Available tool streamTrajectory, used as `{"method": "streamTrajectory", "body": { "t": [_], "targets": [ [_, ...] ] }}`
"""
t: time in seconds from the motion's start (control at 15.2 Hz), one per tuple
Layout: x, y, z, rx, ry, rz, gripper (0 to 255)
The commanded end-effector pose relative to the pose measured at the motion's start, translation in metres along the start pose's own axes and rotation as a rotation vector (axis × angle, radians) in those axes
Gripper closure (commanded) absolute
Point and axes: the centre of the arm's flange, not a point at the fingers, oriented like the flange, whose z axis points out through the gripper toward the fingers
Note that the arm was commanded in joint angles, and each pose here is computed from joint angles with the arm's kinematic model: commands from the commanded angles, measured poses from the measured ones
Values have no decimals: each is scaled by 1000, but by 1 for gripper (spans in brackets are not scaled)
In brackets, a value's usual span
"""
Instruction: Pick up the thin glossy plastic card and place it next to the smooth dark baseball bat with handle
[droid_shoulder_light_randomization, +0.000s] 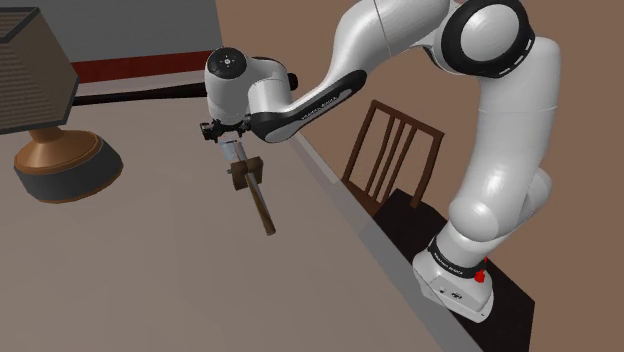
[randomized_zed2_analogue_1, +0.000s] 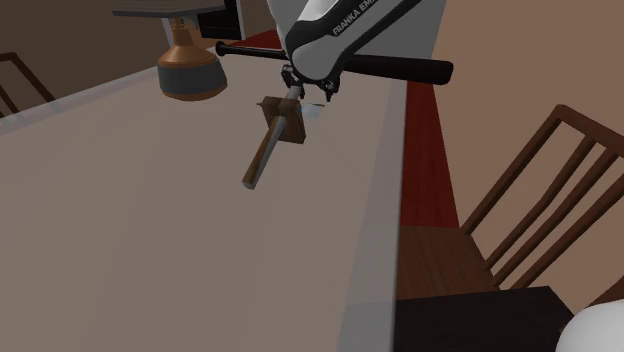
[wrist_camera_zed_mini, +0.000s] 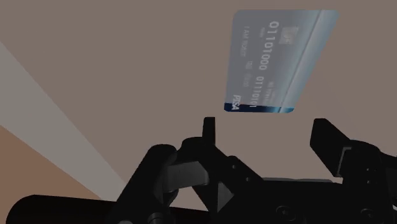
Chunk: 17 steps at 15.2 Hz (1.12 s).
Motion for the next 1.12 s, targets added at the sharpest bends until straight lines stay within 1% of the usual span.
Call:
{"method": "streamTrajectory", "body": {
  "t": [0.0,0.26,0.53,1.06],
  "targets": [
    [0,0,0,0,0,0,0],
    [0,0,0,0,0,0,0],
    [0,0,-50,0,0,0,0],
    [0,0,-50,0,0,0,0]
  ]
}}
